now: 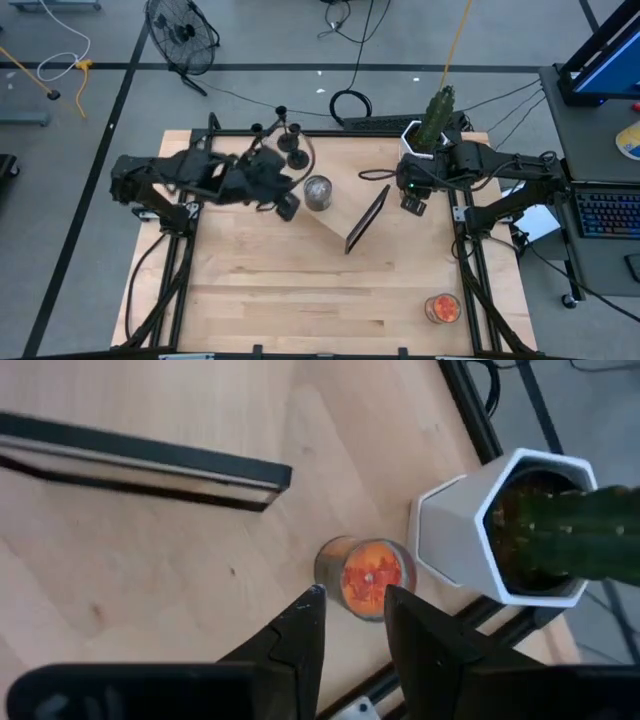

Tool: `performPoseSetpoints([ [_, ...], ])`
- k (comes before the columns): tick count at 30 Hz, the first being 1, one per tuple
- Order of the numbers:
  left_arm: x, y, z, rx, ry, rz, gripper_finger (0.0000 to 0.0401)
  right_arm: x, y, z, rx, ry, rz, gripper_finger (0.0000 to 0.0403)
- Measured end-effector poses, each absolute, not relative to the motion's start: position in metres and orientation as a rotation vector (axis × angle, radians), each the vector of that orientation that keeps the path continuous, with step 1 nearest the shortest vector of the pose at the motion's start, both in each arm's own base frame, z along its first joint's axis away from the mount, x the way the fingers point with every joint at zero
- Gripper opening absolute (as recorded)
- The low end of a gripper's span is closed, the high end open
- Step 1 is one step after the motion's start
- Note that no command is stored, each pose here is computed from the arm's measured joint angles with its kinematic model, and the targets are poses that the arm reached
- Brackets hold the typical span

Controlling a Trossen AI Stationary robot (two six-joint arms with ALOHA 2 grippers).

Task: Pick & Place candle stick holders
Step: Put the top orange scented candle on the shelf

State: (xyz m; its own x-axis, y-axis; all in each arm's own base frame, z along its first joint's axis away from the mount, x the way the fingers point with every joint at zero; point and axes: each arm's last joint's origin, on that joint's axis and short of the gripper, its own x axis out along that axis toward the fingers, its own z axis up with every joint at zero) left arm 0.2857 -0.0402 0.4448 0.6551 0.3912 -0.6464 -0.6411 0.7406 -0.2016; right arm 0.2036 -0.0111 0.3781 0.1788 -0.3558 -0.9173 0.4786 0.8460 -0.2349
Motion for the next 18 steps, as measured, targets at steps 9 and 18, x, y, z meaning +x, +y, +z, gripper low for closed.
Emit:
performPoseSetpoints([
  [9, 0.267, -0.085, 0.445, -0.319, 0.539, 0.637, 0.0076, 0.189, -0.025, 0.349, 0.276, 1.355, -0.664, 0.0102],
  [18, 0.260, -0.108, 0.423, -0.227, 0.538, 0.655, 0.0076, 0.161, -0.033, 0.310, 0.463, 1.389, -0.761, 0.0102],
])
